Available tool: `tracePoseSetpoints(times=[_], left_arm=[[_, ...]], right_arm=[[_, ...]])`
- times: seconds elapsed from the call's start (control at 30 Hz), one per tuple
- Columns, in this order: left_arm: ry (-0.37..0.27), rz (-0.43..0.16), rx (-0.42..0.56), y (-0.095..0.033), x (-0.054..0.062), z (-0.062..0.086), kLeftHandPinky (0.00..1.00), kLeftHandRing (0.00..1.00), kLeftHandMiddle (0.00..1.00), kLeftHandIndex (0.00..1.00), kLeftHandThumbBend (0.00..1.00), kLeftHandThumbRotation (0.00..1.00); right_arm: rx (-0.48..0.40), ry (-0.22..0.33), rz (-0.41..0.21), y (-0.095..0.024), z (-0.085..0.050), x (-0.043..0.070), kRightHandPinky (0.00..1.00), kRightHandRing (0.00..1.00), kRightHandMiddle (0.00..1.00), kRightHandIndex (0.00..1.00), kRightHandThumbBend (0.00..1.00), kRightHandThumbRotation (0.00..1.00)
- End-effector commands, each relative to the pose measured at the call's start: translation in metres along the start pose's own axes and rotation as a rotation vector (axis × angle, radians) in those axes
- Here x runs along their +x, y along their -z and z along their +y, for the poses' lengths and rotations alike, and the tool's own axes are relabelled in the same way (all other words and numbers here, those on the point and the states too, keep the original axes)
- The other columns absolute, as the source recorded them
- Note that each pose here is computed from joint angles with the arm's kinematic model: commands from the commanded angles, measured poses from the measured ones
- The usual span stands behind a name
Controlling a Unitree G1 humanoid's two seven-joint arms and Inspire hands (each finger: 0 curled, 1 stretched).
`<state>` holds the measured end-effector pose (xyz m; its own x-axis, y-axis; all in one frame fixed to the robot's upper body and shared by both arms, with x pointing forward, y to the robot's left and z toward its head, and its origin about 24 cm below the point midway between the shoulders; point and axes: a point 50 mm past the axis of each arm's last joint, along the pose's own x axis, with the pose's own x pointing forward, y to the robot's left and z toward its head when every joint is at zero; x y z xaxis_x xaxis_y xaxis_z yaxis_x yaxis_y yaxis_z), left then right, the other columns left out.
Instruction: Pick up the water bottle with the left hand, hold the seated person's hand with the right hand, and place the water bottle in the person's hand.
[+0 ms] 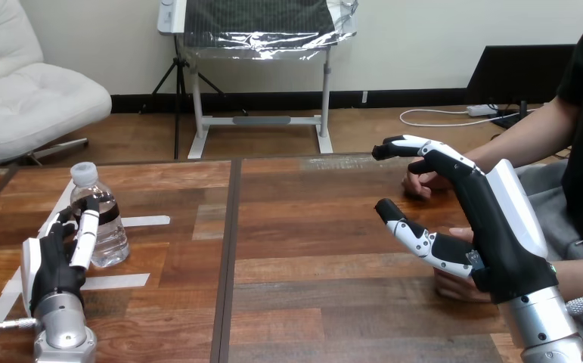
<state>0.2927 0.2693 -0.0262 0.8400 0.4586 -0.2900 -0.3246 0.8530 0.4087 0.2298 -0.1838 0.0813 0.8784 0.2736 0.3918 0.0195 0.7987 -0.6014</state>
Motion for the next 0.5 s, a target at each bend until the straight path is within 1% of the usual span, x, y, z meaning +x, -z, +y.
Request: tracePoseSetpoints(times=[0.0,0.07,0.17,0.3,0.4,0.47], left_arm=[[0.069,-0.010,0.008,-0.0069,-0.0017,-0.0193,0.77,0.85,0.88,0.90,0.44,0.95],[0.072,-0.012,0.010,-0.0071,-0.0019,-0.0201,0.77,0.85,0.88,0.90,0.44,0.96],[0.078,-0.014,0.012,-0.0076,-0.0023,-0.0217,0.81,0.87,0.90,0.91,0.44,0.97],[0.079,-0.019,0.013,-0.0081,-0.0025,-0.0225,0.83,0.88,0.90,0.91,0.45,0.98],[0.091,-0.019,-0.018,-0.0089,-0.0026,-0.0232,0.85,0.90,0.92,0.92,0.45,0.98],[0.093,-0.025,-0.020,-0.0093,-0.0028,-0.0234,0.86,0.90,0.92,0.92,0.45,0.98]], right_arm=[[-0.016,0.045,-0.088,-0.0135,-0.0121,0.0160,0.72,0.81,0.81,0.71,0.40,0.11],[-0.015,0.044,-0.089,-0.0135,-0.0122,0.0160,0.72,0.81,0.81,0.71,0.40,0.11],[-0.017,0.045,-0.091,-0.0134,-0.0124,0.0164,0.72,0.81,0.80,0.71,0.40,0.11],[-0.019,0.046,-0.090,-0.0133,-0.0125,0.0165,0.72,0.80,0.80,0.71,0.40,0.11],[-0.022,0.046,-0.094,-0.0136,-0.0125,0.0165,0.72,0.80,0.80,0.71,0.40,0.10],[-0.022,0.047,-0.094,-0.0136,-0.0124,0.0165,0.71,0.80,0.80,0.71,0.40,0.10]])
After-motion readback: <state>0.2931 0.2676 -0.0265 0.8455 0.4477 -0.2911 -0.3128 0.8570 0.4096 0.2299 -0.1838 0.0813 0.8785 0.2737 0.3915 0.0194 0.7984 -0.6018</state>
